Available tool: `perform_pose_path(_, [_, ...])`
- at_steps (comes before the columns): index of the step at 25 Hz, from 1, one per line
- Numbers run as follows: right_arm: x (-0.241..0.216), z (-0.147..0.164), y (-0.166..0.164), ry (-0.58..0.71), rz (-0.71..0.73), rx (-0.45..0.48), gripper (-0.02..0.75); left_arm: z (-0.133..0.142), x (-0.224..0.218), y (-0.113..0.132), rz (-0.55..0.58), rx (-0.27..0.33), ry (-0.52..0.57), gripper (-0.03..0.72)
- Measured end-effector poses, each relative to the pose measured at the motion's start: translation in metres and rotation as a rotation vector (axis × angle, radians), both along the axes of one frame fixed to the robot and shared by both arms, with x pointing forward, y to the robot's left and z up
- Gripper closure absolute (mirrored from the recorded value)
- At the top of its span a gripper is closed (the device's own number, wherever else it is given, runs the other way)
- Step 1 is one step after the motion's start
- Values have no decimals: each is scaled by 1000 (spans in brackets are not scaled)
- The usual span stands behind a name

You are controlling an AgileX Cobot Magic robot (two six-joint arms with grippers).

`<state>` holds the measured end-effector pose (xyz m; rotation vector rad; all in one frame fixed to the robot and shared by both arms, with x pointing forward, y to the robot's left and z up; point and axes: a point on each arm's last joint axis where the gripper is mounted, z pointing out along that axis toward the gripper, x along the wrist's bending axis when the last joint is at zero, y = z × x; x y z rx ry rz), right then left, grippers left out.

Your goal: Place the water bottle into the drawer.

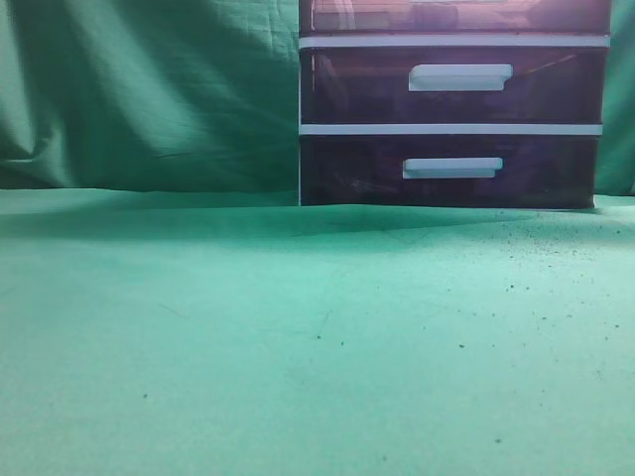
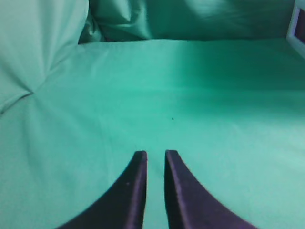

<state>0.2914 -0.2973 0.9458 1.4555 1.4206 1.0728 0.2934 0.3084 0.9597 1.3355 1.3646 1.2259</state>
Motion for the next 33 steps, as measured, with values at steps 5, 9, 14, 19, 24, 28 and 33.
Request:
perform_pose_path(5, [0,0,0,0,0,0,689,-6,-1,1,16,-12,61,612])
perform_pose_path(9, [0,0,0,0,0,0,689,-9,-2,2,22,-11,104,612])
perform_pose_path(14, [0,0,0,0,0,0,689,-10,-2,1,12,1,108,612])
perform_pose_path(19, [0,0,0,0,0,0,689,-10,-2,-5,-70,58,116,612])
perform_pose_path(24, [0,0,0,0,-1,2,689,-10,-2,-6,-83,62,116,612])
perform_pose_path(28, [0,0,0,0,-1,2,689,-10,-2,-6,-83,62,114,612])
perform_pose_path(33, [0,0,0,0,-1,2,689,-10,-2,-6,-83,62,114,612])
